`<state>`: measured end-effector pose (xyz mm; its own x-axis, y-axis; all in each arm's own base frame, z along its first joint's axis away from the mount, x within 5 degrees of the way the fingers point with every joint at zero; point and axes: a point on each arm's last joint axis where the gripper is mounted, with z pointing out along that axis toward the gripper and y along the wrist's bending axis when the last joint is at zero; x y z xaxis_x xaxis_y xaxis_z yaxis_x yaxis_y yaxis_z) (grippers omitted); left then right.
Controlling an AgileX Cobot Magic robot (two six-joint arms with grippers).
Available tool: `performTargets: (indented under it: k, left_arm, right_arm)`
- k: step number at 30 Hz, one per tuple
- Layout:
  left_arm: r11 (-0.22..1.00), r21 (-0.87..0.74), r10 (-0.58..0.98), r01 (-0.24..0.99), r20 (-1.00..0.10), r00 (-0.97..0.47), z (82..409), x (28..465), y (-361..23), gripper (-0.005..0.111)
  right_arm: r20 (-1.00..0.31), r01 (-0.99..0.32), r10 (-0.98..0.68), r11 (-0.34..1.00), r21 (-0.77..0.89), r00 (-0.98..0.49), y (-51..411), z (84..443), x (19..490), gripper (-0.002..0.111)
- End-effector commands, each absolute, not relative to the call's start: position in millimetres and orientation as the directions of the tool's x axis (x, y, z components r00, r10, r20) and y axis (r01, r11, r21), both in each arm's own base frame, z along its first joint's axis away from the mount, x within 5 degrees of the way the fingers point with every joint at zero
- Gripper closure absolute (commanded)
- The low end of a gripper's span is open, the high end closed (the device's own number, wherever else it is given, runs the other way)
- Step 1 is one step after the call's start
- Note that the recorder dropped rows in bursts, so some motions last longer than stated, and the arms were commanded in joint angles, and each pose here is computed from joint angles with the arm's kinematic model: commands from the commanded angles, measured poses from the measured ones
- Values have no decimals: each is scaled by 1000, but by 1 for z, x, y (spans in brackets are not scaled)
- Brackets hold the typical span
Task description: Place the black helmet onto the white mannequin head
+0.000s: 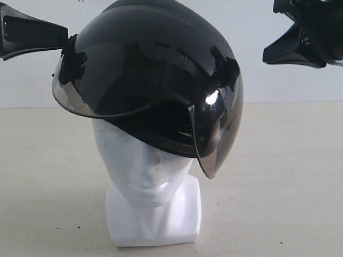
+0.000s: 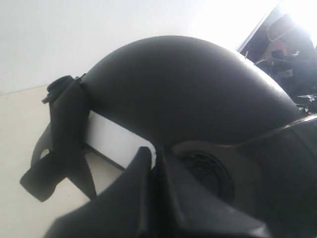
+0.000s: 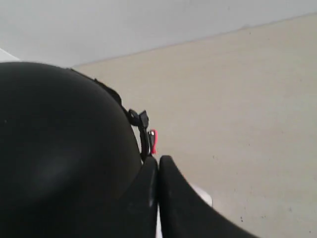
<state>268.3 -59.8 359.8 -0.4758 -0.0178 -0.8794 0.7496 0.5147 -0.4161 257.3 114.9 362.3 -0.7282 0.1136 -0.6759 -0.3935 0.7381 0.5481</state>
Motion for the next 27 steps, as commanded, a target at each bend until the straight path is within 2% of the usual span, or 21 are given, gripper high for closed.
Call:
performTargets:
  k: [1, 10, 27]
  left_arm:
    - [527, -413, -21, 742, -880, -475, 360, 268, -59, 102]
    - [532, -412, -23, 740, -880, -474, 360, 268, -59, 102]
    - [575, -437, -33, 692, -857, -514, 338, 269, -55, 102]
  right_arm:
    - [-621, -394, 37, 742, 542, -783, 120, 350, 254, 108]
    - [-594, -407, 5, 724, 557, -804, 143, 338, 258, 108]
    - [-657, -502, 26, 622, 601, -753, 173, 363, 229, 108]
